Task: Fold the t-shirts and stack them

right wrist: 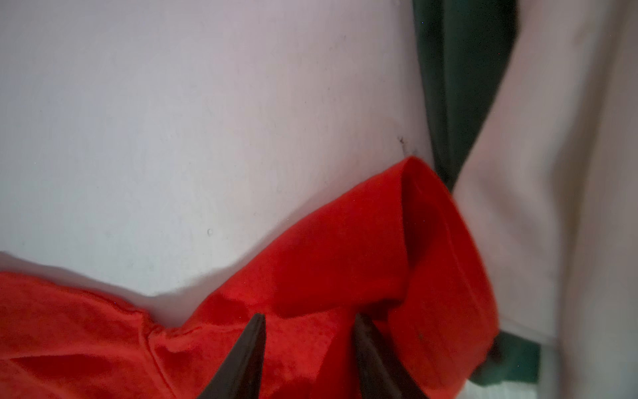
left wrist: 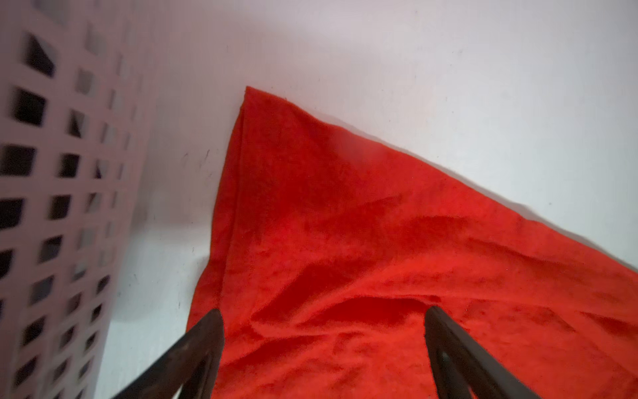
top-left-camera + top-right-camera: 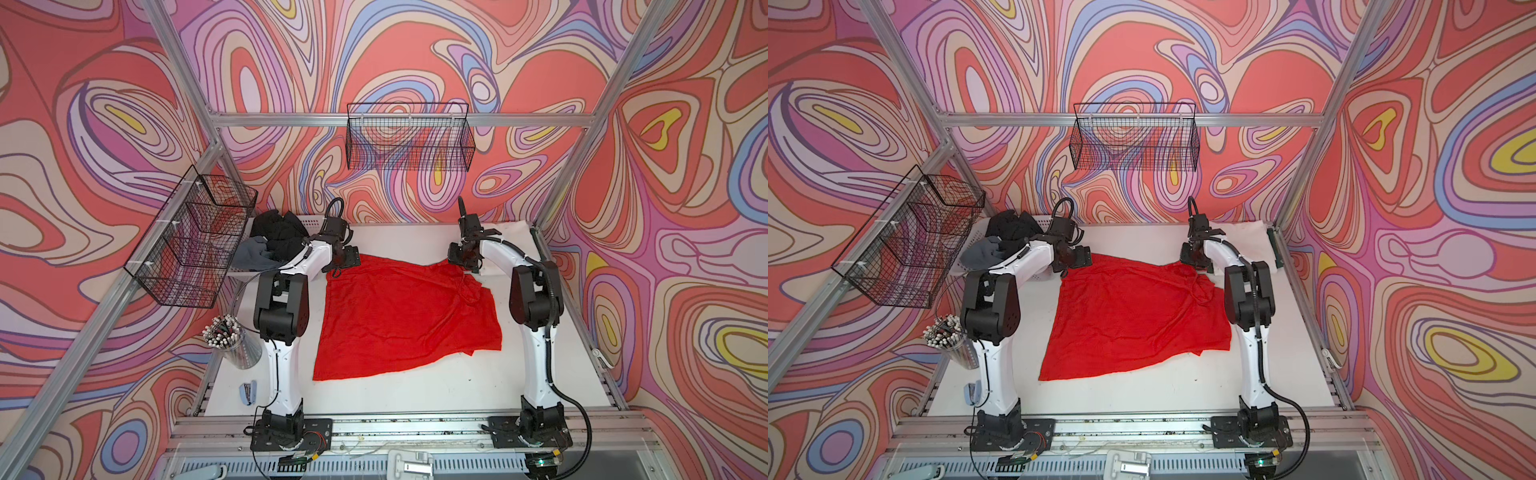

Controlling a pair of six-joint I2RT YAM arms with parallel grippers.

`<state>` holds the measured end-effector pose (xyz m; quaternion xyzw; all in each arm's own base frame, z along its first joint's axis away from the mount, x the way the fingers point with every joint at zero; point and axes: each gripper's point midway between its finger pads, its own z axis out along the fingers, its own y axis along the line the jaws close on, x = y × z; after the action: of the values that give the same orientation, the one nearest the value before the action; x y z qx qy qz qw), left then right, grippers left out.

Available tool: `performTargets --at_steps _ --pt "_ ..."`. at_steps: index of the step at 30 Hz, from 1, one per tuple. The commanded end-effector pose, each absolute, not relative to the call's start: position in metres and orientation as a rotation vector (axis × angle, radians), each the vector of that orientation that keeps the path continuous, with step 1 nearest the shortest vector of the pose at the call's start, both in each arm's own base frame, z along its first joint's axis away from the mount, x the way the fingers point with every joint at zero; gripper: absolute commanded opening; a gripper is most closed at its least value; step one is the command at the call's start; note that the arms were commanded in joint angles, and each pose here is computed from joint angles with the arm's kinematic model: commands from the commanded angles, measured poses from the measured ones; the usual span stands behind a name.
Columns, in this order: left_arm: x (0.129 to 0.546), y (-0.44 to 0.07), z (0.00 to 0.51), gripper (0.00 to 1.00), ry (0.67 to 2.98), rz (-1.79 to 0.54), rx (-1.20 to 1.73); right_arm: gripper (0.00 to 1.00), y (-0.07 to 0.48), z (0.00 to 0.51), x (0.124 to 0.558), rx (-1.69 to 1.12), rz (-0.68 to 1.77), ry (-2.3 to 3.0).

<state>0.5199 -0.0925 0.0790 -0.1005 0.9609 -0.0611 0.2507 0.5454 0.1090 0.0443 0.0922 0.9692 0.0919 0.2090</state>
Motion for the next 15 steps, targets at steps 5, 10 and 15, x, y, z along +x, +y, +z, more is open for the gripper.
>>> performTargets --at_steps 5,10,15 --pt "0.526 -0.107 0.096 0.91 2.571 -0.205 -0.224 0.38 0.108 0.03 0.562 0.199 0.173 2.696" --pt "0.517 -0.126 0.1 0.91 2.575 -0.219 -0.176 0.37 0.104 0.025 0.576 0.165 0.108 2.696" --pt "0.511 -0.135 0.102 0.92 2.571 -0.258 -0.182 0.4 0.107 0.029 0.588 0.084 0.079 2.66"
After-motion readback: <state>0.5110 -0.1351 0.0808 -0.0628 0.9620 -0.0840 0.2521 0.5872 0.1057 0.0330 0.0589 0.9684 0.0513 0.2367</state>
